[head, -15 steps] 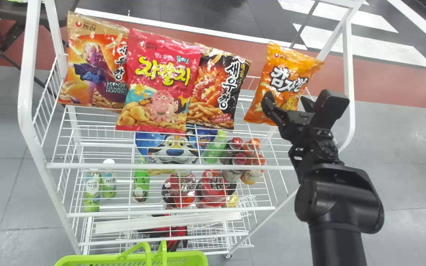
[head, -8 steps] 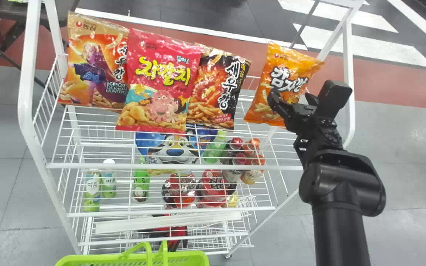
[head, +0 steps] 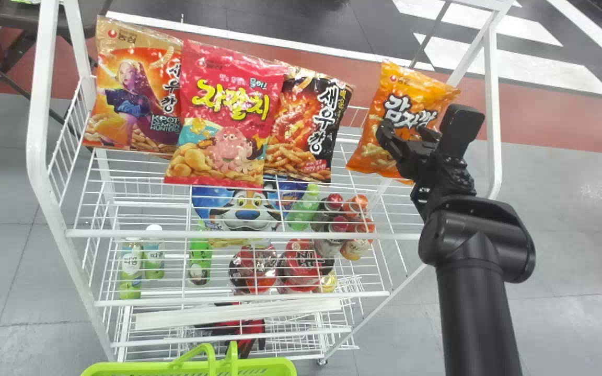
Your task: Hold basket handle with left hand then pick Gamjakkang with right hand and place into basket
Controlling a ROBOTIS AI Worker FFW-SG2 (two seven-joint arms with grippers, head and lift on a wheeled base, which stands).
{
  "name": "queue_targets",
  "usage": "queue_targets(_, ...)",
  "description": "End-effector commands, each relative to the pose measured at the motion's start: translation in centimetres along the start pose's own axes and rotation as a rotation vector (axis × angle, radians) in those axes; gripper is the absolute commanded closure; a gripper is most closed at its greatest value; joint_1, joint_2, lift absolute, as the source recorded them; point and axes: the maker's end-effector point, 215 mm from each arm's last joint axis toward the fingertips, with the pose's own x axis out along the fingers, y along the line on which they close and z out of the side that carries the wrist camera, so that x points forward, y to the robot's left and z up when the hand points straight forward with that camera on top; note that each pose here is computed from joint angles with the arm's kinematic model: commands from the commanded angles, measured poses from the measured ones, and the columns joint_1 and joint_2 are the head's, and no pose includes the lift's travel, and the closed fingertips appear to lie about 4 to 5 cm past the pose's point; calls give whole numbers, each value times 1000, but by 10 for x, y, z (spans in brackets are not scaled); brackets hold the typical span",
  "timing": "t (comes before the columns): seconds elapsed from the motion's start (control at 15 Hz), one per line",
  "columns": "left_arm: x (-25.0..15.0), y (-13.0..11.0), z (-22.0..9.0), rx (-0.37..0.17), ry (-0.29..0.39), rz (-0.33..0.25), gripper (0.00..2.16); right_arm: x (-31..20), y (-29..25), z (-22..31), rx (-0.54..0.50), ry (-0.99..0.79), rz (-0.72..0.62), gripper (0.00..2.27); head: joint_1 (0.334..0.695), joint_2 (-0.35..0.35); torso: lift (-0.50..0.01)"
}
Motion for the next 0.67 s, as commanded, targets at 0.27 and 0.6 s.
queue_targets(0.27,0,1,-1,-4,-1,0,2148,-9,4,16,-33,-92,-3,2250,695,-350,-19)
queue_targets(0.6,-1,1,1,-4,-4,5,2148,-28,5,29,-51,-158,-13,2250,695,-350,-19)
